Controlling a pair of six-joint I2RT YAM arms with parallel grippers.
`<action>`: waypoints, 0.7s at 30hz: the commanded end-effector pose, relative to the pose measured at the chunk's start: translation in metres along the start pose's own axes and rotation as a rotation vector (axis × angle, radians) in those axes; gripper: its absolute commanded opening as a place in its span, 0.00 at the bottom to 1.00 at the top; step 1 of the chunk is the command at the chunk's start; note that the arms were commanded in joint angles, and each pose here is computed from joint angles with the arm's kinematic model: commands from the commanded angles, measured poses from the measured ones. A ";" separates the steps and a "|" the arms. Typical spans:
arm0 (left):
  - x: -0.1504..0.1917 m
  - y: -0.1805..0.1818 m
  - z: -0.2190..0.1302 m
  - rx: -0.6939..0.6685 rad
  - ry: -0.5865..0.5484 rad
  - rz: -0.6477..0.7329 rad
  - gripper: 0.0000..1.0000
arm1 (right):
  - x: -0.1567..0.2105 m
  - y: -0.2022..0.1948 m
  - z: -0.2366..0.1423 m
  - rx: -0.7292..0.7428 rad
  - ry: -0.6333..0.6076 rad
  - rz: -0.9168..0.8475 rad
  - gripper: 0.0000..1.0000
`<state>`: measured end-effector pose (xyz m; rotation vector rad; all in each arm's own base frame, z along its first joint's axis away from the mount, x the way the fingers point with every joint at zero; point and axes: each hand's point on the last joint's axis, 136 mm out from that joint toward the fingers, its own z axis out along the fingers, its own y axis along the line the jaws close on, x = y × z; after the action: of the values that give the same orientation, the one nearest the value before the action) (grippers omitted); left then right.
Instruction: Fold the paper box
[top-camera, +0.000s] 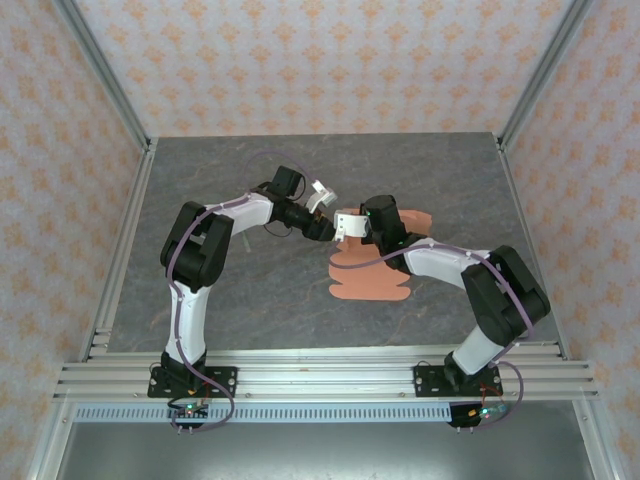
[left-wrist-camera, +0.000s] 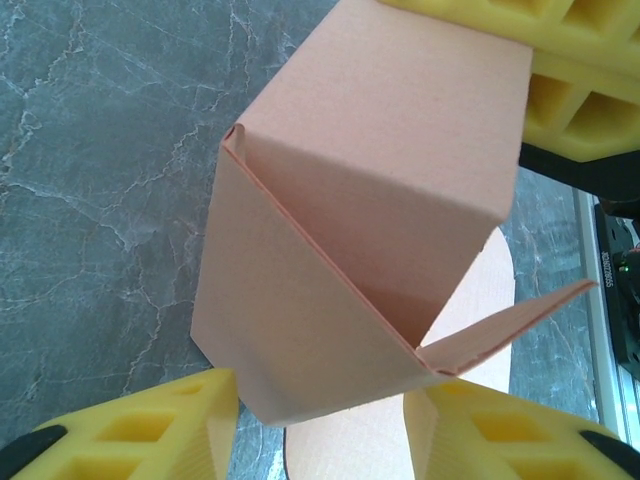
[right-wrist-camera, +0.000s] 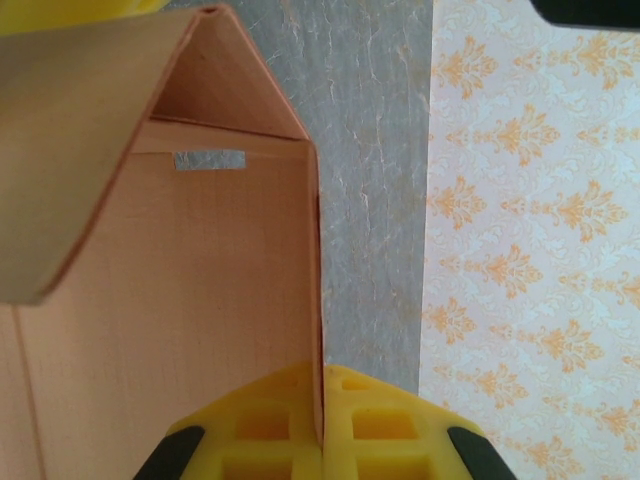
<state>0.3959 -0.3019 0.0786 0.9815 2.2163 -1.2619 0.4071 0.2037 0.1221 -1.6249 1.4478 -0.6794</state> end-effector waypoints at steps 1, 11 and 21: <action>0.004 -0.006 -0.002 0.012 0.010 0.025 0.49 | -0.003 -0.001 0.001 -0.011 -0.015 0.019 0.00; -0.001 0.007 -0.009 -0.013 -0.028 -0.001 0.46 | -0.005 -0.003 -0.002 -0.011 -0.025 0.025 0.00; -0.006 0.004 0.002 0.016 -0.027 0.013 0.45 | -0.004 0.002 -0.002 -0.026 -0.027 0.022 0.00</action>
<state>0.3972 -0.2968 0.0741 0.9564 2.2278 -1.2628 0.4068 0.2035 0.1211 -1.6141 1.4621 -0.6626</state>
